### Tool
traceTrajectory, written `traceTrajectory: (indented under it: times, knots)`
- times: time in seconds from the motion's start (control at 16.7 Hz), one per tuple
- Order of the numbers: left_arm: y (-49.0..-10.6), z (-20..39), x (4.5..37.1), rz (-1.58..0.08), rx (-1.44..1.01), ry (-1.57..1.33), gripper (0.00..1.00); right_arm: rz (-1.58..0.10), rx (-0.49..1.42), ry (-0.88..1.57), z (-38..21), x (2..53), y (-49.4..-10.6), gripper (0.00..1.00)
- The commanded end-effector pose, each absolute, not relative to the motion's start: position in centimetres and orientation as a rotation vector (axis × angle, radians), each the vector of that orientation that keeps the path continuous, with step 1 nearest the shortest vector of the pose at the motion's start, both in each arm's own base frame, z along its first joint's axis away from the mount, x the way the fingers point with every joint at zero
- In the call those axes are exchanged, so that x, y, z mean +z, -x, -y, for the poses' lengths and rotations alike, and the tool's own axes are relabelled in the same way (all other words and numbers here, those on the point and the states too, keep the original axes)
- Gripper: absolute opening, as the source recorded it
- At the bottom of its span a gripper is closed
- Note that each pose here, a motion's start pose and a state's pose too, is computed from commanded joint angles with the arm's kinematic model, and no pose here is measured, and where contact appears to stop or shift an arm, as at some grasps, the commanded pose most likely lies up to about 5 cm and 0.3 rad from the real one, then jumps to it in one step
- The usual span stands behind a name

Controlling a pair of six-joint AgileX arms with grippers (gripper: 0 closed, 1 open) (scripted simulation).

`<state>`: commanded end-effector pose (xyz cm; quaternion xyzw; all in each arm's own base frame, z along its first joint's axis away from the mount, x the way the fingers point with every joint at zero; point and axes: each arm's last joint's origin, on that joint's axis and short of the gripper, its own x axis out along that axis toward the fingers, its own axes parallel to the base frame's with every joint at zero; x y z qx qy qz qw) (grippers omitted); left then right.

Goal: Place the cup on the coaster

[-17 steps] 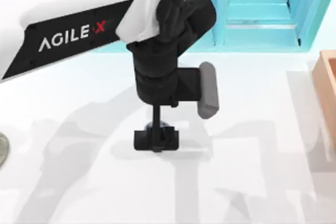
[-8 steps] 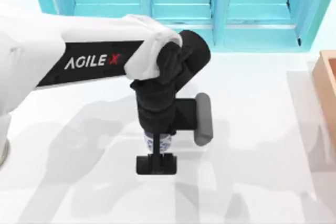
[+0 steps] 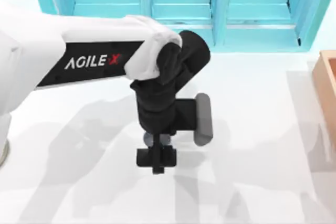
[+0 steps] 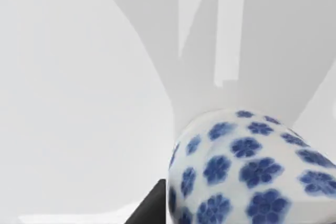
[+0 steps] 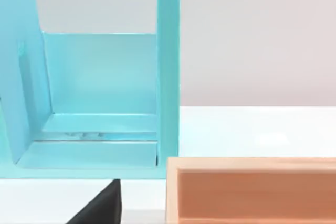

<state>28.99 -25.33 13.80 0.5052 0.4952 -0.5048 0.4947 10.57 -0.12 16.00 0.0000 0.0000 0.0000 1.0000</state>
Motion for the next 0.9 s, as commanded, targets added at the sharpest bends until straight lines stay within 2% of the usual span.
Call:
traceTrajectory:
  times: [0.42,0.9]
  knots:
    - [-28.99,25.33,13.8,-1.2,-1.224,-1.225,0.02,0.0,0.0,0.0,0.12,16.0,-10.57,1.0]
    - [-28.99,25.33,13.8,-1.2,-1.224,-1.225,0.0,0.0,0.0,0.0,0.12,16.0,-10.57,1.0]
